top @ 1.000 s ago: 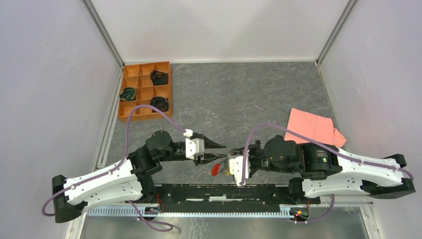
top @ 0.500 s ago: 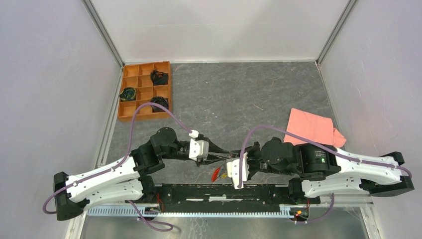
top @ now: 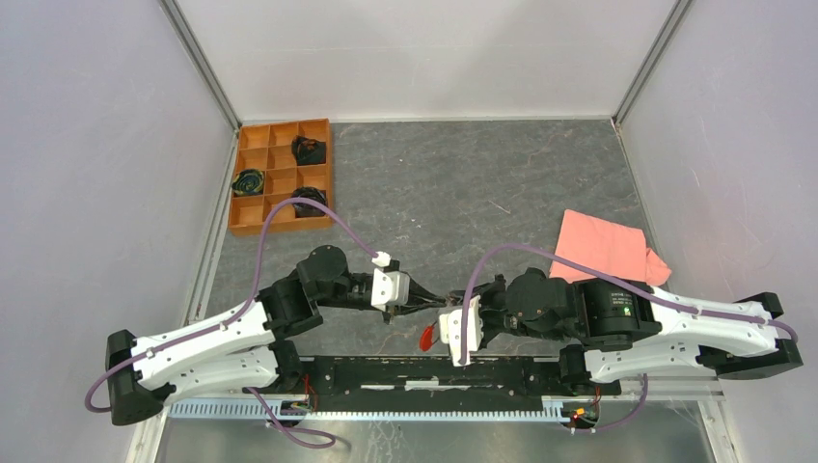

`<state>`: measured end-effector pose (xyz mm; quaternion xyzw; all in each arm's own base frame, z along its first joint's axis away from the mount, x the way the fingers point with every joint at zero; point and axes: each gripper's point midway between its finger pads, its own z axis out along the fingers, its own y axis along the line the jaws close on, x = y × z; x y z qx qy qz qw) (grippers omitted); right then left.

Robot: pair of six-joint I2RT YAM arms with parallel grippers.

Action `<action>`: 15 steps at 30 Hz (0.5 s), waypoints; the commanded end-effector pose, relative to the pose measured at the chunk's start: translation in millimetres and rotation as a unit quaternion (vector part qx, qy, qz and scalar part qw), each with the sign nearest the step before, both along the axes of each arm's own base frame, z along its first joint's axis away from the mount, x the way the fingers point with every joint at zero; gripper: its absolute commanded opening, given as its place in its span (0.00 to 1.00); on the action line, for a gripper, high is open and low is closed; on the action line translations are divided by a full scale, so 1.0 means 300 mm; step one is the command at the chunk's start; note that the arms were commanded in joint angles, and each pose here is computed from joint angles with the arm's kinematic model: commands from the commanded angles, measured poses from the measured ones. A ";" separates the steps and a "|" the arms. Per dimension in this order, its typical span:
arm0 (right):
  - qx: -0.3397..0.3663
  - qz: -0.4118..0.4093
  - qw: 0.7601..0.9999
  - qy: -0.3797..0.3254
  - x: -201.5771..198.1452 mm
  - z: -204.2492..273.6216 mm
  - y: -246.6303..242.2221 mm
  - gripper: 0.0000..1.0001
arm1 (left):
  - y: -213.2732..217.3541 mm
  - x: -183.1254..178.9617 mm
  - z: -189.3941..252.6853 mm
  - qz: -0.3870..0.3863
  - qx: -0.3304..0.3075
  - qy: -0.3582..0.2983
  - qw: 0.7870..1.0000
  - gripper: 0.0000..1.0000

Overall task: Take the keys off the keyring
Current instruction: Remove the key from the keyring.

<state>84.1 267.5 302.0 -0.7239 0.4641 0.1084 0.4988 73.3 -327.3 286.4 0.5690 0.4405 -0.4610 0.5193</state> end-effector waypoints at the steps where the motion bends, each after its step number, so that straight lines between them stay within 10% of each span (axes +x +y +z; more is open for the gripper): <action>1: 0.062 -0.022 0.998 -0.007 0.019 0.112 0.009 0.01 | -0.005 0.000 0.064 0.000 -0.027 -0.018 0.999 0.02; 15: 0.048 -0.046 0.998 0.004 0.030 0.009 -0.022 0.01 | 0.023 0.020 0.112 0.040 -0.104 0.017 0.994 0.02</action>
